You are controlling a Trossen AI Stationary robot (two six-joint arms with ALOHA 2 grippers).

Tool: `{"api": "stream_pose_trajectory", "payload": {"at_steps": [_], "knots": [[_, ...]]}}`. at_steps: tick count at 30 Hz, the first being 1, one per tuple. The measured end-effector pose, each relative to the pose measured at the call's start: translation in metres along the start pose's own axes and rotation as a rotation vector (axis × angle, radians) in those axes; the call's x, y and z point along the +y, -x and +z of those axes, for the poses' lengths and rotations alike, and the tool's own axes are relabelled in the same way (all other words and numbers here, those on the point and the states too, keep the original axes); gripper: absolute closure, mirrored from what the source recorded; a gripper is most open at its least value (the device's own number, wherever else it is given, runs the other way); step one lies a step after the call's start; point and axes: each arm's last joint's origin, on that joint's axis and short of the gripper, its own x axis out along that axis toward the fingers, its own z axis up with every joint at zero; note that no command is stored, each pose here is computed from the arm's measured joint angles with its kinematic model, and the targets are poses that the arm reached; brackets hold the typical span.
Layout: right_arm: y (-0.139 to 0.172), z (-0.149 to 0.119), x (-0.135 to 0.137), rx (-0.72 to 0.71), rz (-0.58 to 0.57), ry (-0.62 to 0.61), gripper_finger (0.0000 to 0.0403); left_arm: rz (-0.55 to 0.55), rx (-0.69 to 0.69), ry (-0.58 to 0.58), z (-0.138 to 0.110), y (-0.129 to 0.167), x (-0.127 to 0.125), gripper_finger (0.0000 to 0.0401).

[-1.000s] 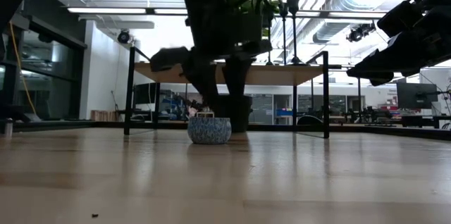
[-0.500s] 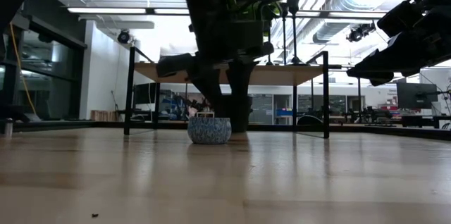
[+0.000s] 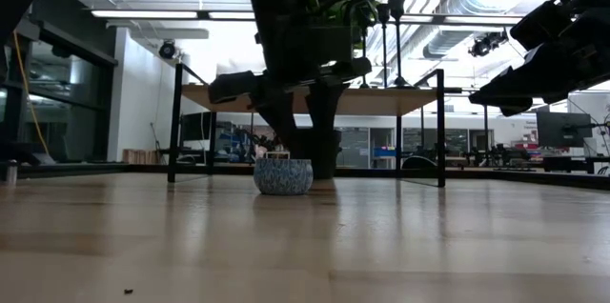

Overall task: Pick & Place candle stick holders
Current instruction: Put the blue scented candle on the shelf

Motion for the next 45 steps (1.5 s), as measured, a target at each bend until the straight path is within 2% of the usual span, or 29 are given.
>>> {"api": "stream_pose_trajectory", "payload": {"at_steps": [33, 38, 45], "knots": [[0.0, 0.0, 0.0, 0.0, 0.0, 0.001, 0.0261, -0.032, -0.031, -0.121, -0.002, -0.005, 0.0, 0.0235], [0.0, 0.0, 0.0, 0.0, 0.0, 0.0, 0.0261, -0.04, -0.021, -0.128, -0.003, -0.011, 0.001, 0.0262], [0.0, 0.0, 0.0, -0.001, 0.0, 0.001, 0.0261, -0.034, -0.023, -0.129, -0.002, -0.01, 0.001, 0.0322]]}}
